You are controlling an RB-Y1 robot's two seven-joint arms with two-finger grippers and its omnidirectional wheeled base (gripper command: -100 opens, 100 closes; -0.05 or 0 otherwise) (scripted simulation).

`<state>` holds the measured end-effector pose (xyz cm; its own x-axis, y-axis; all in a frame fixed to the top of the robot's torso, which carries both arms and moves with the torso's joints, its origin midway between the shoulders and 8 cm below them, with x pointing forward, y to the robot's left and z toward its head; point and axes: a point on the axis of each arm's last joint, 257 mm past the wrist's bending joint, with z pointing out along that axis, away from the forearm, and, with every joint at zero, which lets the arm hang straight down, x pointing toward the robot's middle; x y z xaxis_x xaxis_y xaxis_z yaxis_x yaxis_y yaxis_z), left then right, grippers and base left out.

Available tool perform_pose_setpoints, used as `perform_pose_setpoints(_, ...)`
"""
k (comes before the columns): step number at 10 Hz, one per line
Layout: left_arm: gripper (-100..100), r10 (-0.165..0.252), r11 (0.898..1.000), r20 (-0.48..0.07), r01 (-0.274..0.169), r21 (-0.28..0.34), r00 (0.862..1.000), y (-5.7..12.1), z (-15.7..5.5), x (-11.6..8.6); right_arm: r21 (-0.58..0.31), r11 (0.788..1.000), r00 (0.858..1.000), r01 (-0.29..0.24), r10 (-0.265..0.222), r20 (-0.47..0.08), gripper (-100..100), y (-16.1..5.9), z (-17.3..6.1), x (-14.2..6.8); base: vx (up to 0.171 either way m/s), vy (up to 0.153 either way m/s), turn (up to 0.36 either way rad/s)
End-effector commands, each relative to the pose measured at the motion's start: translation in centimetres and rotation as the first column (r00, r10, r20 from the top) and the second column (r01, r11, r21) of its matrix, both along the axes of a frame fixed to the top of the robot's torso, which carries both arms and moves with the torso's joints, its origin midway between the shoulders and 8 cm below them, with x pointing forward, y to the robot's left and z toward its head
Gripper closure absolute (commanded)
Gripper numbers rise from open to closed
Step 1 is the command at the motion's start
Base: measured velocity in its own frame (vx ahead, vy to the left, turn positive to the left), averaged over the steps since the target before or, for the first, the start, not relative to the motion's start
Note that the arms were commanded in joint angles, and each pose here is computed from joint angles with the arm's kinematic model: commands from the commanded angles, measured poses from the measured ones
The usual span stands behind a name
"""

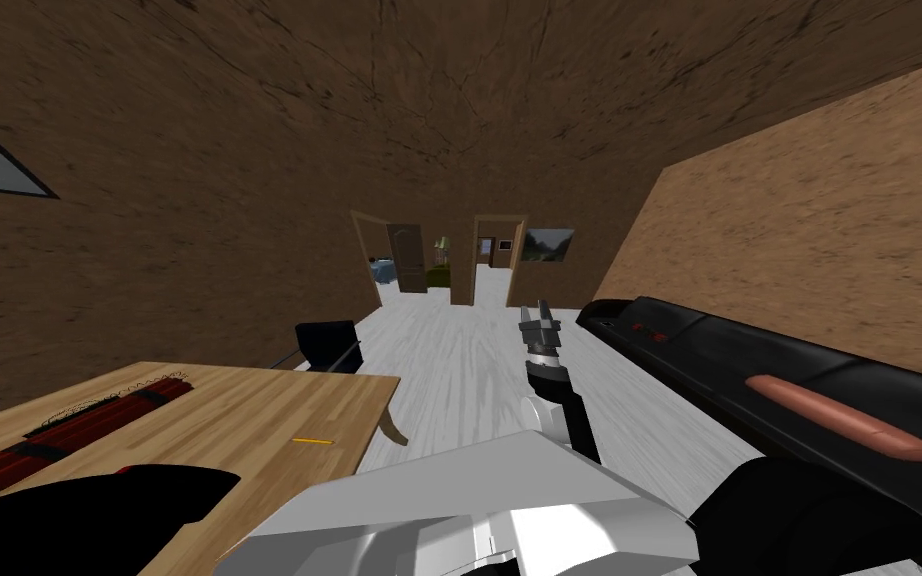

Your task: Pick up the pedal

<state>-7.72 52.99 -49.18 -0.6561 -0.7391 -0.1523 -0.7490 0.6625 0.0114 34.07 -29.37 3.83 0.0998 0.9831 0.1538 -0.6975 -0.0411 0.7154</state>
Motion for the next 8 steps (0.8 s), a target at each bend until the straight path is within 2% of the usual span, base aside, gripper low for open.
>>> perform_pose_setpoints(1,-100,0.006,1.0,0.001,-0.006,0.001,1.0,-0.38,-0.8,-0.26,0.0,1.0,1.0,0.0,0.0,0.0,0,0.0,0.0,0.0,-0.007,0.031,-0.037)
perform_pose_setpoints(3,-100,0.008,1.0,0.002,-0.008,0.0,1.0,-0.58,-1.05,-0.22,0.0,1.0,1.0,0.0,0.0,0.0,0,0.0,0.0,0.0,-0.003,0.019,-0.019)
perform_pose_setpoints(4,100,0.008,1.0,0.001,-0.008,0.0,1.0,-0.61,-1.11,-0.25,0.0,1.0,1.0,0.0,0.0,0.0,0,0.0,0.0,0.0,0.0,0.0,0.0)
perform_pose_setpoints(8,100,0.008,1.0,0.001,-0.008,-0.001,1.0,-0.68,-1.12,-0.3,0.0,1.0,1.0,0.0,0.0,0.0,0,0.0,0.0,0.0,0.0,0.0,0.0)
